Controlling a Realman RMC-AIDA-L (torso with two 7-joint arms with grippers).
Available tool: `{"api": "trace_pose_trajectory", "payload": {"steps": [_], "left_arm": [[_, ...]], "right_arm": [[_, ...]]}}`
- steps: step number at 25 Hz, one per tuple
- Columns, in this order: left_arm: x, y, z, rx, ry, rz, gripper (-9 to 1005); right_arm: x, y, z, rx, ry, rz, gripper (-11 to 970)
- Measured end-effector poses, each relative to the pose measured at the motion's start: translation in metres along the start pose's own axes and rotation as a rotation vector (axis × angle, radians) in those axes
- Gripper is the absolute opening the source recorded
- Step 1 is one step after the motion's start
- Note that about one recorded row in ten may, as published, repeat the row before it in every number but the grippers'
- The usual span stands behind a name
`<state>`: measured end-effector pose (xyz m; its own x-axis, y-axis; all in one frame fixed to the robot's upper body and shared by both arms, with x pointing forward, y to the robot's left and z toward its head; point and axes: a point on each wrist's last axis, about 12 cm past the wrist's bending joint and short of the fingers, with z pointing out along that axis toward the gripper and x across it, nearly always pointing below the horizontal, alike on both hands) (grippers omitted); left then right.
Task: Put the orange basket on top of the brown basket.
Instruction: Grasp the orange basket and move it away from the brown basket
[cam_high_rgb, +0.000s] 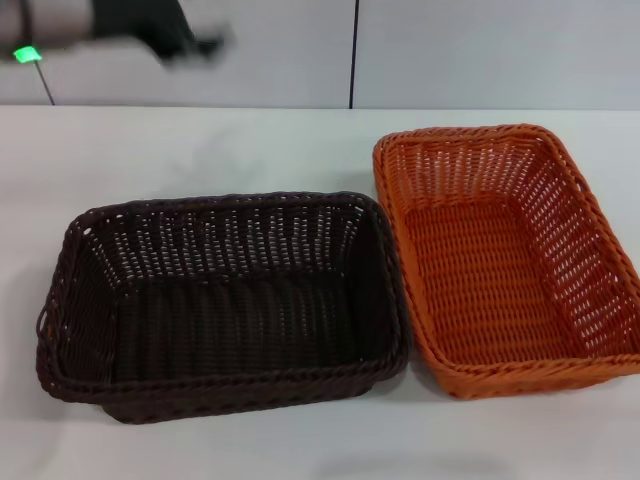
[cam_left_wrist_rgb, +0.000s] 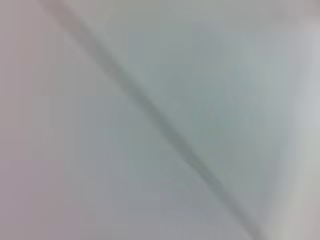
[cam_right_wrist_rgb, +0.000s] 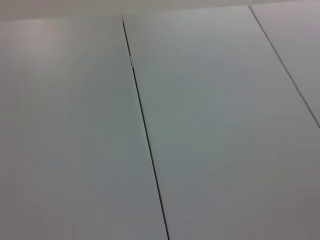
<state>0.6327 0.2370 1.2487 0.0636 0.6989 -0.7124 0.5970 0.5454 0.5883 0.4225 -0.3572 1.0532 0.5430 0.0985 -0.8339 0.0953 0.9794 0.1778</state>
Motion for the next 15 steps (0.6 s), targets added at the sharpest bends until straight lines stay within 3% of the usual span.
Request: {"api": "trace_pose_trajectory", "payload": {"steps": [2, 3, 4, 7, 8, 9, 11, 13, 15], "left_arm": [[0.008, 0.007, -0.014, -0.215, -0.080, -0.066, 704], [0.016, 0.007, -0.029, -0.436, -0.140, -0.111, 724], [0.016, 0.007, -0.029, -0.436, -0.140, -0.111, 745], [0.029, -0.009, -0.050, -0.740, -0.174, -0.131, 772], [0.037, -0.020, -0.065, -0.895, -0.185, -0.136, 775], [0.037, -0.020, -0.065, -0.895, -0.185, -0.136, 778], [0.048, -0.034, -0.077, -0.983, -0.186, -0.160, 785], [0.067, -0.047, -0.086, -1.033, -0.187, -0.227, 792], [0.088, -0.060, -0.094, -1.069, -0.210, -0.320, 795]], "right_arm": [[0.001, 0.001, 0.002, -0.003, -0.002, 0.002, 759], [0.001, 0.001, 0.006, -0.007, -0.011, 0.004, 759], [0.001, 0.001, 0.006, -0.007, -0.011, 0.004, 759], [0.001, 0.002, 0.014, -0.004, -0.040, 0.014, 759], [0.003, 0.004, 0.024, -0.005, -0.051, 0.070, 759], [0.003, 0.004, 0.024, -0.005, -0.051, 0.070, 759], [0.007, 0.005, 0.035, -0.024, -0.038, 0.152, 759], [0.012, 0.013, 0.059, -0.119, -0.014, 0.248, 759], [0.012, 0.018, 0.068, -0.166, -0.005, 0.275, 759]]}}
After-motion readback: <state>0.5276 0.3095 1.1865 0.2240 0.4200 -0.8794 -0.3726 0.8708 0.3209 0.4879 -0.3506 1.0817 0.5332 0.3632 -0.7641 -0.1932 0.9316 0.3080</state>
